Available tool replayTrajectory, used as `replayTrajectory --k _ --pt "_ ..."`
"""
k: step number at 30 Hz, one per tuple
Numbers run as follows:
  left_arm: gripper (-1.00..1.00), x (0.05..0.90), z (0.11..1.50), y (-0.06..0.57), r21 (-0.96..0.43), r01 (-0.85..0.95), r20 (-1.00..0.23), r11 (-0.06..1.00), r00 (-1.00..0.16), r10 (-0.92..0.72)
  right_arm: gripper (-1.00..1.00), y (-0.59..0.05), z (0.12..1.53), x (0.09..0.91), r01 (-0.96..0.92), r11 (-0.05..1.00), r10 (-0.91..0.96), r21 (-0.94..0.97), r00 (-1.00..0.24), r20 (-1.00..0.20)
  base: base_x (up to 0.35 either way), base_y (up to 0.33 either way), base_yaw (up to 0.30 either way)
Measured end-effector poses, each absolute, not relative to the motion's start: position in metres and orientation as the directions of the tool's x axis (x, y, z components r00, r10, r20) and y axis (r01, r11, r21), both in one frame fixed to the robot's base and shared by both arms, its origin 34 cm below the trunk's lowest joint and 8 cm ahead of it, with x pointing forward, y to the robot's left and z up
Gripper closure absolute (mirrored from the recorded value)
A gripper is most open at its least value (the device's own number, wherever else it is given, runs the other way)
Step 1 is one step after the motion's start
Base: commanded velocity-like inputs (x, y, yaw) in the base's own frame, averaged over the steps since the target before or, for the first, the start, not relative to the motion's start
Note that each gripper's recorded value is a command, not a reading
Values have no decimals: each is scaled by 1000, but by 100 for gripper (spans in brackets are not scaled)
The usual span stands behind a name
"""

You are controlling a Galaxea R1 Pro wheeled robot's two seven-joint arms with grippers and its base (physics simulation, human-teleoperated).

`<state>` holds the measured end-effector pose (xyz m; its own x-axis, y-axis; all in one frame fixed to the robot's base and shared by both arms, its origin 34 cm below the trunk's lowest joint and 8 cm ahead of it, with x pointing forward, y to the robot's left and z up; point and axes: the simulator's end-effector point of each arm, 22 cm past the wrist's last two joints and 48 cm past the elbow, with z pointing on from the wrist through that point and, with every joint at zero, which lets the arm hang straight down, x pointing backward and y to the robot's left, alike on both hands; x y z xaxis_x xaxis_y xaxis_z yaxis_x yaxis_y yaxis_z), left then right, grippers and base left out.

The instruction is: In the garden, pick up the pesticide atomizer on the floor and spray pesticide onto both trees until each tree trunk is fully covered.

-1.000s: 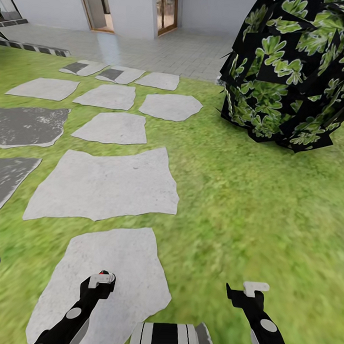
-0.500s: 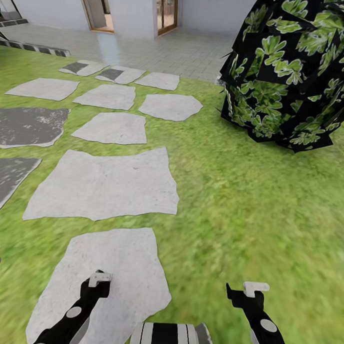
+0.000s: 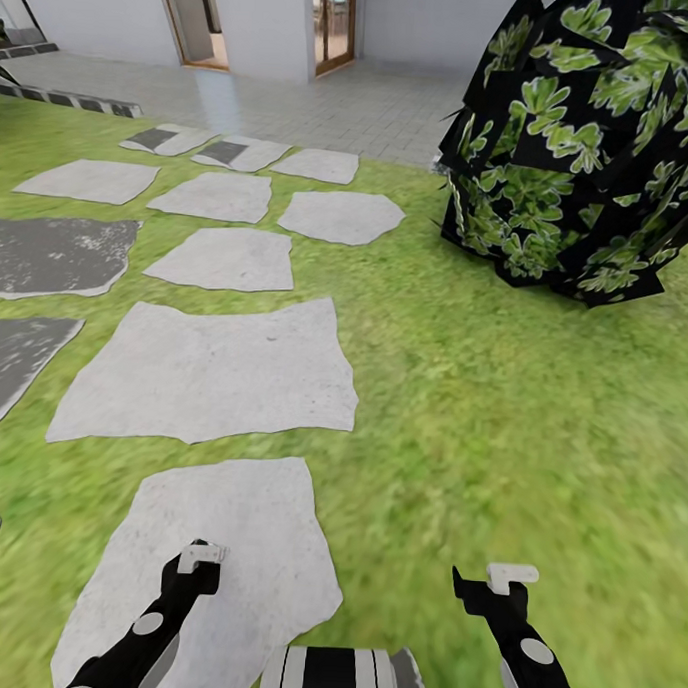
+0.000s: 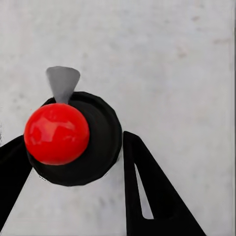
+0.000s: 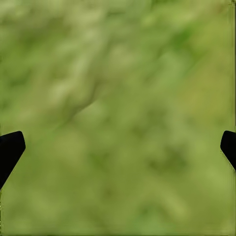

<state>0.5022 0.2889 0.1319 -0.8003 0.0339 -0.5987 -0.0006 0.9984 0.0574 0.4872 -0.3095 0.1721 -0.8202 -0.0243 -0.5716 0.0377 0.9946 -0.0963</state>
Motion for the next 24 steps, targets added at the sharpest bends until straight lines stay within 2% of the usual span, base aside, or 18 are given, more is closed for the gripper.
replayTrajectory --k 22,24 --pt "100 530 171 290 59 -7 -660 998 -751 33 -100 -307 213 517 43 995 -24 -87 -761 -648 0 0 -2" --pt "100 530 175 294 65 -9 -664 998 -747 36 -100 -307 228 529 42 995 -32 -88 -712 -702 0 0 -77"
